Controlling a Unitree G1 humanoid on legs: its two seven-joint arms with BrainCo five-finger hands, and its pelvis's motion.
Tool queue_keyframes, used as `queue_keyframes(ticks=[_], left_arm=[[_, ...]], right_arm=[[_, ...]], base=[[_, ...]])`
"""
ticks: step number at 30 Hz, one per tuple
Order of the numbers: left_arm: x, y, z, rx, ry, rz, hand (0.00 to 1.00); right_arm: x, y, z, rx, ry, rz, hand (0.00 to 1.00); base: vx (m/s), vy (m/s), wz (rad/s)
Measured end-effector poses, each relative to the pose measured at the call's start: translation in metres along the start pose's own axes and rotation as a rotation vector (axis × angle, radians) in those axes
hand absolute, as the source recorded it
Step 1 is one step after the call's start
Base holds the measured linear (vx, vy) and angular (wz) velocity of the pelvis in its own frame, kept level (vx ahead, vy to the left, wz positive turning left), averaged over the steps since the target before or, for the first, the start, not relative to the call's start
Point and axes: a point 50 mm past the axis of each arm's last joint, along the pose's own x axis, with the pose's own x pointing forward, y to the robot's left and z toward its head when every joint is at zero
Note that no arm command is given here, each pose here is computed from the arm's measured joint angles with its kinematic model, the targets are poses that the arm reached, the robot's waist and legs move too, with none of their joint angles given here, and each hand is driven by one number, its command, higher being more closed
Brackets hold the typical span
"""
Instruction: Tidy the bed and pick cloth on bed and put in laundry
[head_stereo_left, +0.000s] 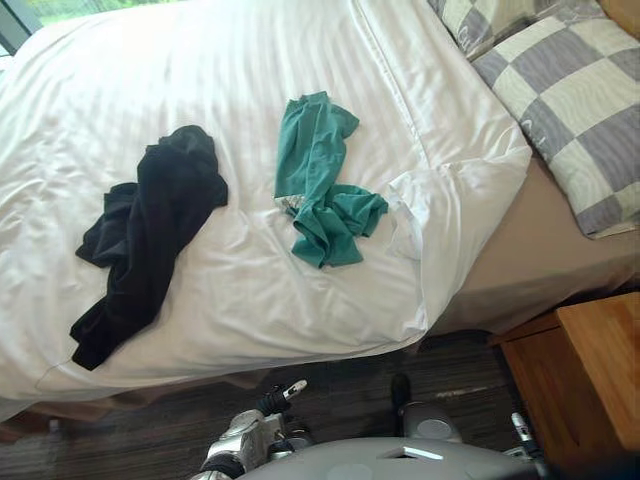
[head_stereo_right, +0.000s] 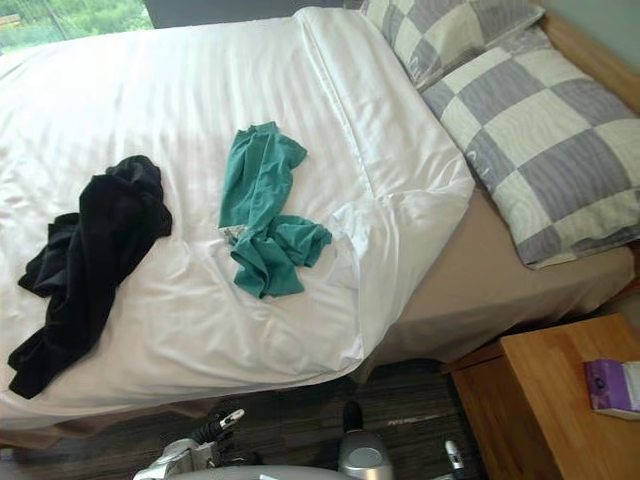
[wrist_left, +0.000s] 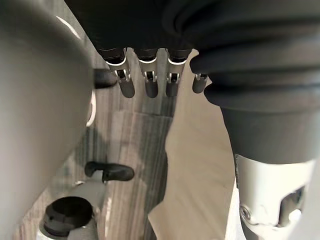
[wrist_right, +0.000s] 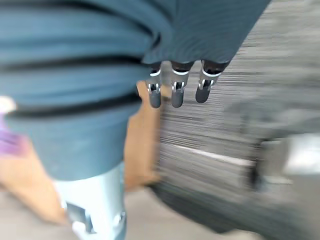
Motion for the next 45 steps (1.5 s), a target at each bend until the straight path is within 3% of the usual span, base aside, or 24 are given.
queue_keyframes(ticks=[6,9,13,19,21,26,30,35,45], left_arm=[[-0.007,0.020,-0.013,-0.025,0.025,0.053,0.00],[-0.010,0.024,-0.020,-0.058,0.040,0.064,0.00],[-0.011,0.028,-0.023,-0.061,0.044,0.073,0.00],[-0.012,0.028,-0.020,-0.056,0.025,0.088,0.00],[-0.012,0.028,-0.019,-0.054,0.017,0.091,0.00],[-0.015,0.034,-0.015,-0.040,0.000,0.107,0.00],[-0.015,0.038,-0.002,-0.027,-0.032,0.098,0.00],[-0.011,0.028,0.012,-0.064,-0.069,0.041,0.00],[-0.008,0.008,0.035,-0.039,-0.137,-0.054,0.00]], right_arm=[[0.000,0.014,0.109,-0.016,-0.440,-0.024,0.00],[-0.018,0.041,0.172,-0.037,-0.707,0.047,0.00],[-0.058,0.111,0.224,-0.158,-0.986,0.275,0.00],[-0.112,0.202,0.221,-0.533,-1.179,0.651,0.00],[-0.128,0.234,0.208,-0.662,-1.181,0.808,0.00],[-0.139,0.278,0.188,-0.852,-1.111,0.991,0.00],[-0.167,0.313,0.205,-0.936,-1.216,1.022,0.00],[-0.204,0.347,0.252,-0.995,-1.347,0.922,0.00],[-0.224,0.357,0.291,-1.102,-1.356,0.811,0.00]], base=[[0.01,0.012,-0.07],[-0.01,-0.005,0.01],[-0.01,-0.004,0.01],[0.02,-0.011,0.15],[0.04,-0.008,0.29],[0.02,-0.002,0.23],[-0.10,0.005,0.26],[-0.12,0.020,0.20],[0.00,0.005,0.06]])
